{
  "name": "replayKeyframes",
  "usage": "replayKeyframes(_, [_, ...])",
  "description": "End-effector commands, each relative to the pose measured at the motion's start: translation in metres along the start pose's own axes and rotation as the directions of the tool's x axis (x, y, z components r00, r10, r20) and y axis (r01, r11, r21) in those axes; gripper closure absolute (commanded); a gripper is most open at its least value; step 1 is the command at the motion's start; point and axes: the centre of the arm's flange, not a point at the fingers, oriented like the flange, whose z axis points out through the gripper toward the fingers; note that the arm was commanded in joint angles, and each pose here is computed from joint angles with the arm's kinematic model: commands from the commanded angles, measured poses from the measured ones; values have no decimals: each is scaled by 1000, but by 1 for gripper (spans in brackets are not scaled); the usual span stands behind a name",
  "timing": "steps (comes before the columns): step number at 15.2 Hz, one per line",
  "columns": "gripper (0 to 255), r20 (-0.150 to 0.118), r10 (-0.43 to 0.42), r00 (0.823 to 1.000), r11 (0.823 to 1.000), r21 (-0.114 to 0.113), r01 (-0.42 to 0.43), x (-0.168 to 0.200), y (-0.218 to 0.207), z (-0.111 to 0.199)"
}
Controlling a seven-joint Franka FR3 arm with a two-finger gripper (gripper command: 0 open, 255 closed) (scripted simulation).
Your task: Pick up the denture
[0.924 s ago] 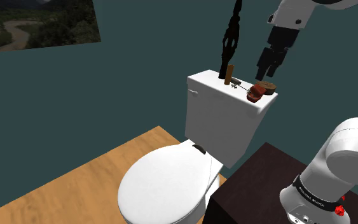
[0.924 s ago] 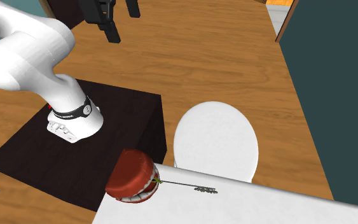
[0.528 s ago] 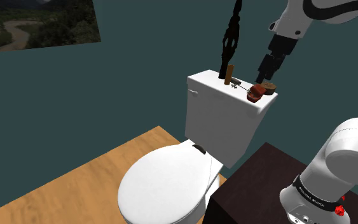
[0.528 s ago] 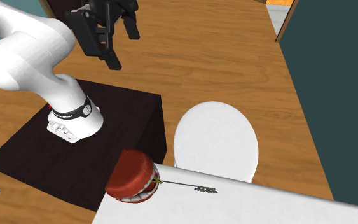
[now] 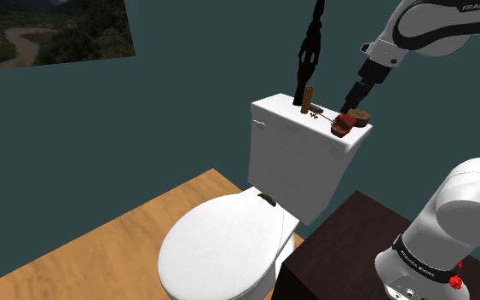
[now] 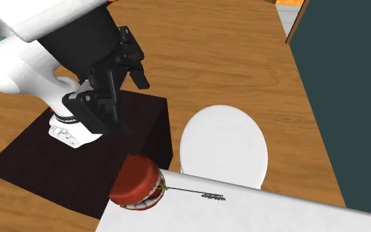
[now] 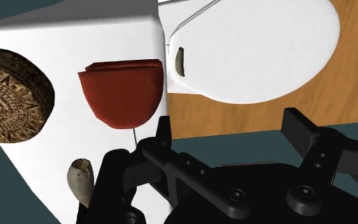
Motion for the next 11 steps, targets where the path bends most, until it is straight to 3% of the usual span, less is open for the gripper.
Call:
replayKeyframes(1, [0, -33, -21, 999, 1000, 2, 22, 2, 25, 11])
replayKeyframes(7, [0, -120, -76, 990, 997, 11, 78, 13, 93, 41])
replayKeyframes(11, [0, -120, -76, 990, 997, 11, 78, 8, 96, 62])
